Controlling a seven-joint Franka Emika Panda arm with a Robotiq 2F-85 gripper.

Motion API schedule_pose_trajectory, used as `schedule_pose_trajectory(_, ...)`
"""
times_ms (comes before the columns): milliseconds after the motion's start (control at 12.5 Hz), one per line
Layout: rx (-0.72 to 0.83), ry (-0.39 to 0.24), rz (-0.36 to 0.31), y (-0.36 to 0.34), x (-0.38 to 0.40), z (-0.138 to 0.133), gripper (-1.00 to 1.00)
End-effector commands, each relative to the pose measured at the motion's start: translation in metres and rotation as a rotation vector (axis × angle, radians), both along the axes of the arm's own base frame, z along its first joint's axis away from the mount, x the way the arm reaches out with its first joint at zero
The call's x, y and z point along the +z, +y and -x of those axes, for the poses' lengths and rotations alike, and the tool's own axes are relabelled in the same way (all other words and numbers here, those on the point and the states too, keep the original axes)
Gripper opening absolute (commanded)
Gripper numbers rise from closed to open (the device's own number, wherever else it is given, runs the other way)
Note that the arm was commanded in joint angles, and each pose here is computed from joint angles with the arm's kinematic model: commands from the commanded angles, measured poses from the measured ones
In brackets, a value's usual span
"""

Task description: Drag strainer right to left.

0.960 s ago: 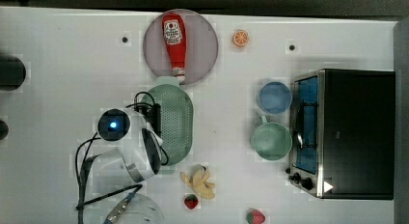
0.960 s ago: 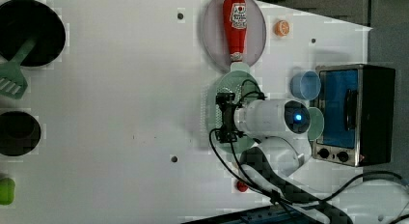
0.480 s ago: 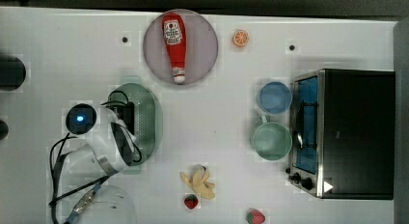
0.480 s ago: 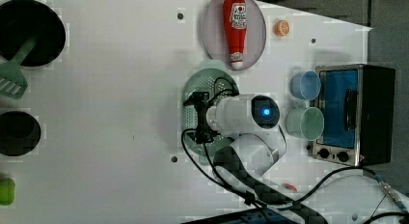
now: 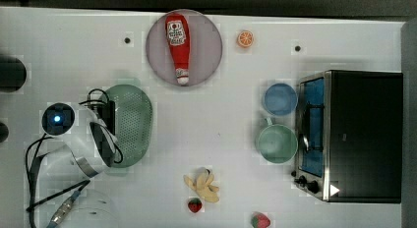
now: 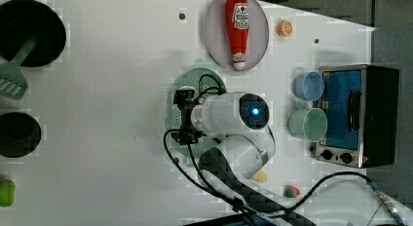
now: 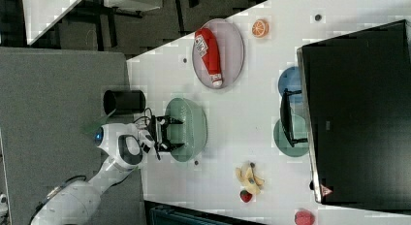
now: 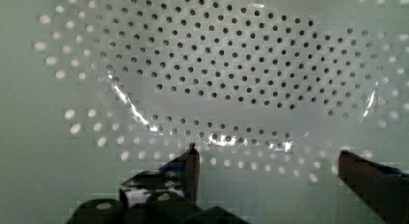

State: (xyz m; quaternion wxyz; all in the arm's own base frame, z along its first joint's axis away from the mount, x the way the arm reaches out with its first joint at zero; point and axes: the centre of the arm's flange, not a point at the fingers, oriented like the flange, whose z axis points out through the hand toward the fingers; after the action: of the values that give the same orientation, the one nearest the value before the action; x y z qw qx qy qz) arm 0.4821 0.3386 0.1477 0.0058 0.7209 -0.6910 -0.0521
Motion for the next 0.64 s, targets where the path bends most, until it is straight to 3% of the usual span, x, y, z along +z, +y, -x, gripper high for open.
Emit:
schedule_pose_trajectory(80,-0.043,0.003,-0.03,0.028,-0.001,0.0,1.0)
schedule_pose_trajectory(640,-0.043,0.007,-0.07,0.064,-0.004,0.006,1.0)
